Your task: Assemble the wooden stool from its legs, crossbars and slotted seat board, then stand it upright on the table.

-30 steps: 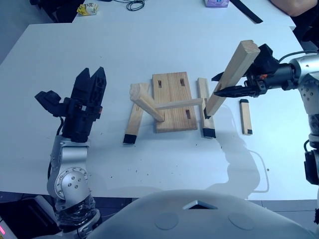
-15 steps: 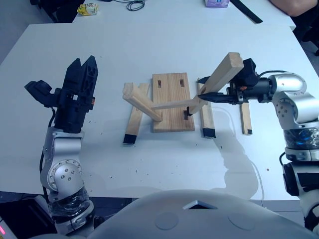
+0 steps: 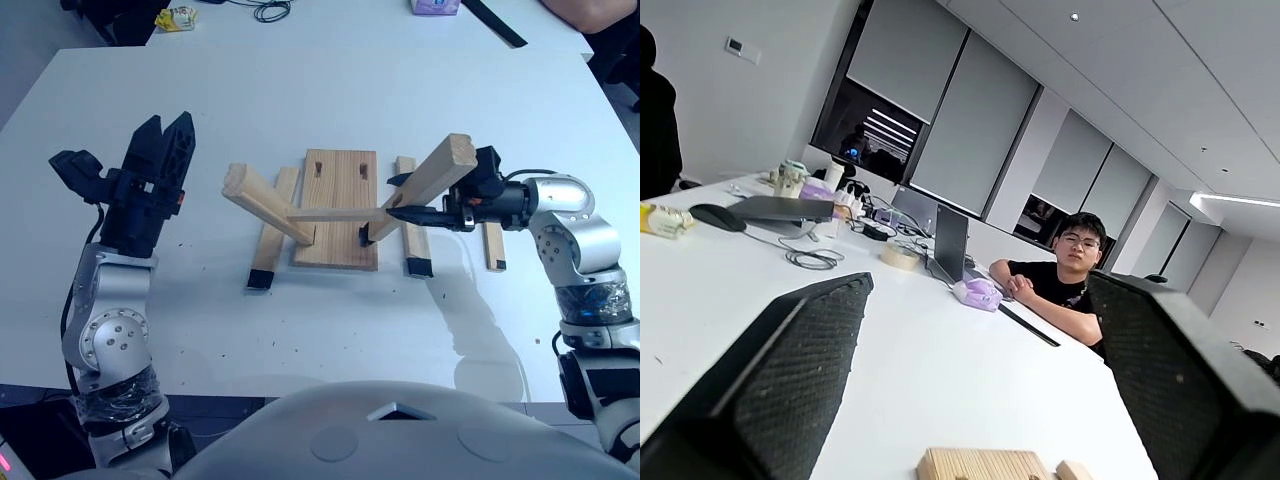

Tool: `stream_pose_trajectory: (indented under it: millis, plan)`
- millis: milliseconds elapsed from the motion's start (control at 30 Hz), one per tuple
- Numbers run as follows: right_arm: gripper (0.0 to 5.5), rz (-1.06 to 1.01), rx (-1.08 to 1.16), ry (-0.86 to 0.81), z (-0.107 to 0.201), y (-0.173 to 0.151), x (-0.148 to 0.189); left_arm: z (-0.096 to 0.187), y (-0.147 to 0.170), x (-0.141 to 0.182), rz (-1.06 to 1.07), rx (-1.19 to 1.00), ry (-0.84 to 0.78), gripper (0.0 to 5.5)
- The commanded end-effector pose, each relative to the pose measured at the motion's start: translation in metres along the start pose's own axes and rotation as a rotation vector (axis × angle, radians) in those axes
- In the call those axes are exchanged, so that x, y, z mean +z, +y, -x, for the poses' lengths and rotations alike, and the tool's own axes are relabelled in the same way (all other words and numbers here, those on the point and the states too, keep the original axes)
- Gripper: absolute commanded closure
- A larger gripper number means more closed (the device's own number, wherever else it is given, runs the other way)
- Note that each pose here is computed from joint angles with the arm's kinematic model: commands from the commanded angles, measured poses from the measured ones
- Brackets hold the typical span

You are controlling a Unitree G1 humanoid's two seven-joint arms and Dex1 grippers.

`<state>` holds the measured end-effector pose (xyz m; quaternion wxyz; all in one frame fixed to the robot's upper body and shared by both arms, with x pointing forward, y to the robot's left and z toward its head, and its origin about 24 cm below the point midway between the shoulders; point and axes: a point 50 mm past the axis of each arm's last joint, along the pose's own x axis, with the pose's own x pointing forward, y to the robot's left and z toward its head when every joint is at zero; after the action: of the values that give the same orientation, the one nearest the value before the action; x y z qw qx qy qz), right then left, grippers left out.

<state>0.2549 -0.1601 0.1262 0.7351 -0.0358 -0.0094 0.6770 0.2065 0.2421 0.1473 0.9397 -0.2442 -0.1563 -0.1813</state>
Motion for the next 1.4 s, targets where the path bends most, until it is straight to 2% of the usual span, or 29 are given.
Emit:
stream_pose_trajectory:
  millis: [33,333,733,1000,1400]
  plan:
    - [3.45,-0.018,0.011,0.017,-0.002,0.005,-0.003,-0.001,-0.005,0.008,-0.011,-0.011,-0.028,1.54]
    - [3.45,0.044,-0.040,-0.040,-0.006,0.013,0.011,-0.003,-0.021,0.016,0.017,-0.017,-0.106,1.54]
    - [3.45,0.051,-0.030,0.065,-0.007,0.010,-0.013,0.002,-0.016,0.010,0.008,0.008,-0.097,1.54]
    - [3.45,0.041,0.026,0.084,-0.007,0.016,-0.014,0.001,-0.024,0.012,-0.009,-0.016,-0.103,1.54]
    - [3.45,0.031,0.042,0.161,-0.016,0.015,-0.015,-0.009,-0.062,0.040,-0.085,-0.116,-0.207,1.54]
